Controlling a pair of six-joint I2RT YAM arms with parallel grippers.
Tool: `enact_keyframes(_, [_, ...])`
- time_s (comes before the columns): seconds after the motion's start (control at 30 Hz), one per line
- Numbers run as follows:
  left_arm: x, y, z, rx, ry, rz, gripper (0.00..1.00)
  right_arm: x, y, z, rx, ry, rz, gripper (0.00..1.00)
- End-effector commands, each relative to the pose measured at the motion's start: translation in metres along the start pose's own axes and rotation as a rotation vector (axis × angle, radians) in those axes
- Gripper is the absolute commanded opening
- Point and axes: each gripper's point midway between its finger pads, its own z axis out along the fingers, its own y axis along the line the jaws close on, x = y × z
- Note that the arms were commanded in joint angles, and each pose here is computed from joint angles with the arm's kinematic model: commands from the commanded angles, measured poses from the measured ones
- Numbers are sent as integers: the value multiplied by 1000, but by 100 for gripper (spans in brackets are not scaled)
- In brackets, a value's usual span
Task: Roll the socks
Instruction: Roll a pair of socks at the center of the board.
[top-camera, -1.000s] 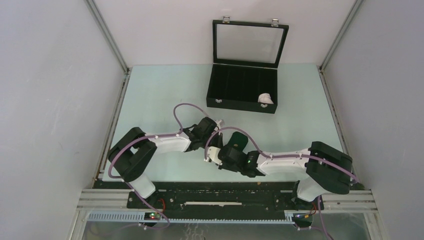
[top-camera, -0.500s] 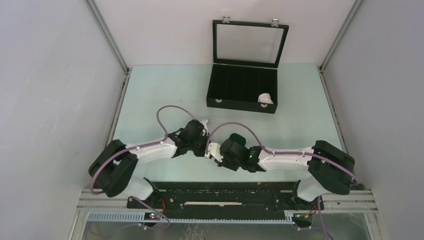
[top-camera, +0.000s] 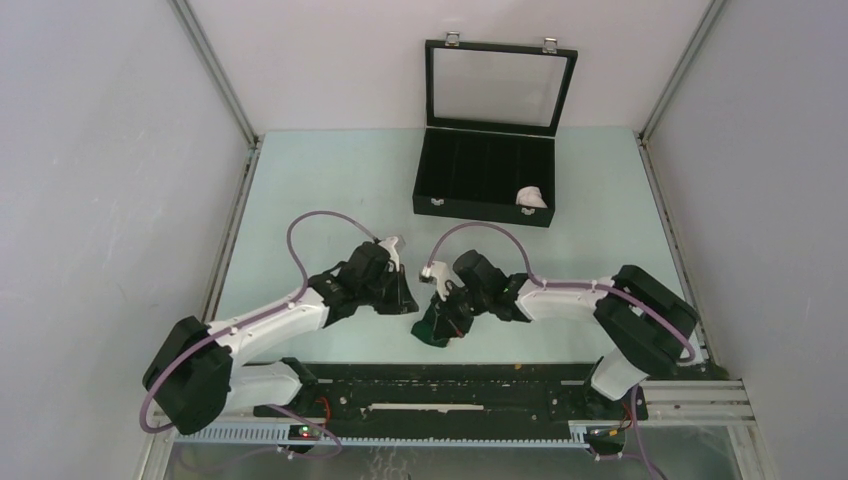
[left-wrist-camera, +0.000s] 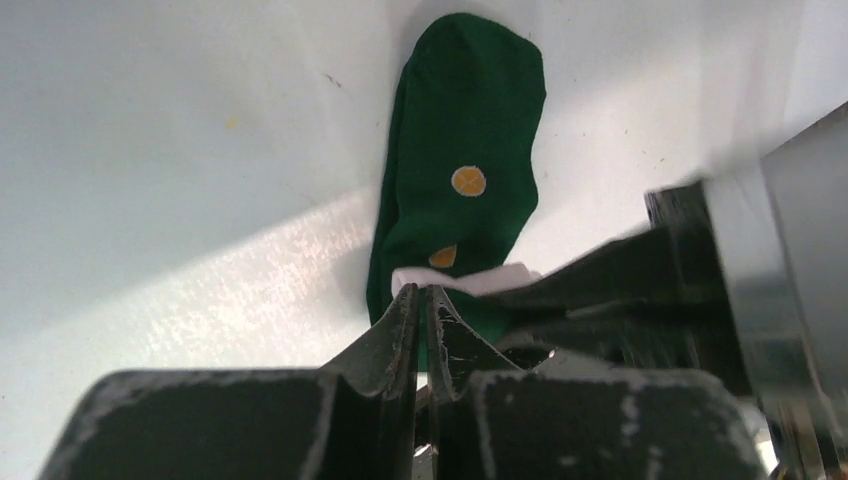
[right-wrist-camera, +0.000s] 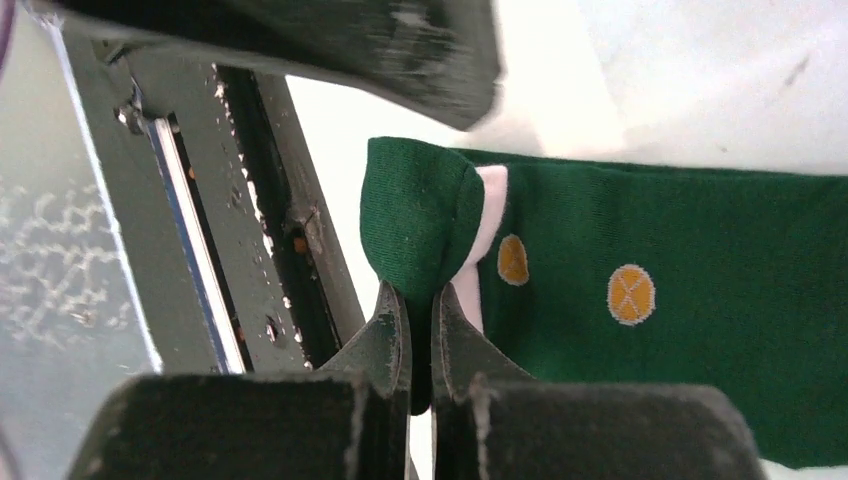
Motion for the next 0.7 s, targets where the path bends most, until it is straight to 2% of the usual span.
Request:
enact_keyframes(0.0, [3,1,-8,15,-2,25,10,-17,2,1,-116,-34,198,0])
enact_keyframes(0.3, [12,-15,-8,107,52,39,9,-6,-1,11,-208,15,426,0])
enact_keyframes(0.5, [19,-21,-6,139,96,49,9,5,-15,14,-182,51,610,0])
enact_keyframes(0.67, [27,-28,1,145,136,69,8,11,-23,13,-170,63,692,0])
